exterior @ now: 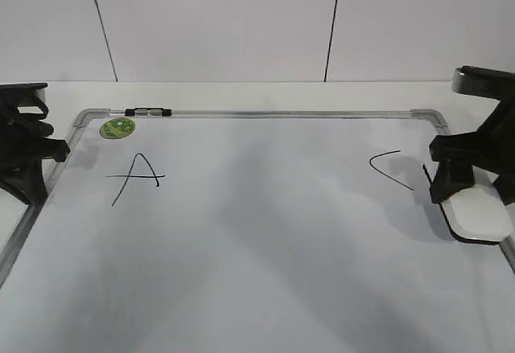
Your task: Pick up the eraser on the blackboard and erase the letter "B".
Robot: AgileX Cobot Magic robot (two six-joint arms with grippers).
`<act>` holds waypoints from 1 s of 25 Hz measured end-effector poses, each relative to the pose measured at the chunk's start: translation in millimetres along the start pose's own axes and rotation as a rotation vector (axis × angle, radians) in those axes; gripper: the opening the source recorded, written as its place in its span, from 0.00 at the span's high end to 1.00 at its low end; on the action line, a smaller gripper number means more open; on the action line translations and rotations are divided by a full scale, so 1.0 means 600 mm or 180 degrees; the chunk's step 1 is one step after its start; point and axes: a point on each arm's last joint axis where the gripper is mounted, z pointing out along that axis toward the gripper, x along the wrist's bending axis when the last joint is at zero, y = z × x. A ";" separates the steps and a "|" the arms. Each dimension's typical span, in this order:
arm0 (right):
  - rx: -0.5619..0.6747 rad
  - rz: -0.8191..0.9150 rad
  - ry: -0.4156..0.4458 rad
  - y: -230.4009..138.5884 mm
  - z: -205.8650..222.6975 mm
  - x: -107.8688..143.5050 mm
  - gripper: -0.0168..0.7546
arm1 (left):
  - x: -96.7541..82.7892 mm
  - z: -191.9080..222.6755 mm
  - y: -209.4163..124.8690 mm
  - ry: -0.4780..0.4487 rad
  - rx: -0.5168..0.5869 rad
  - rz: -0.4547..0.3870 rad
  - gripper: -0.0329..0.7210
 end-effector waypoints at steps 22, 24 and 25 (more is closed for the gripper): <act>0.0123 -0.0034 -0.0164 0.028 0.047 -0.039 0.27 | 0.000 0.000 0.000 -0.0005 0.0005 -0.0004 0.91; 0.0127 -0.0038 -0.0170 0.034 0.052 -0.040 0.27 | 0.000 0.000 0.000 -0.0005 0.0005 -0.0004 0.91; 0.0133 -0.0059 -0.0176 0.036 0.055 -0.040 0.27 | 0.000 0.000 0.000 -0.0005 0.0005 -0.0004 0.91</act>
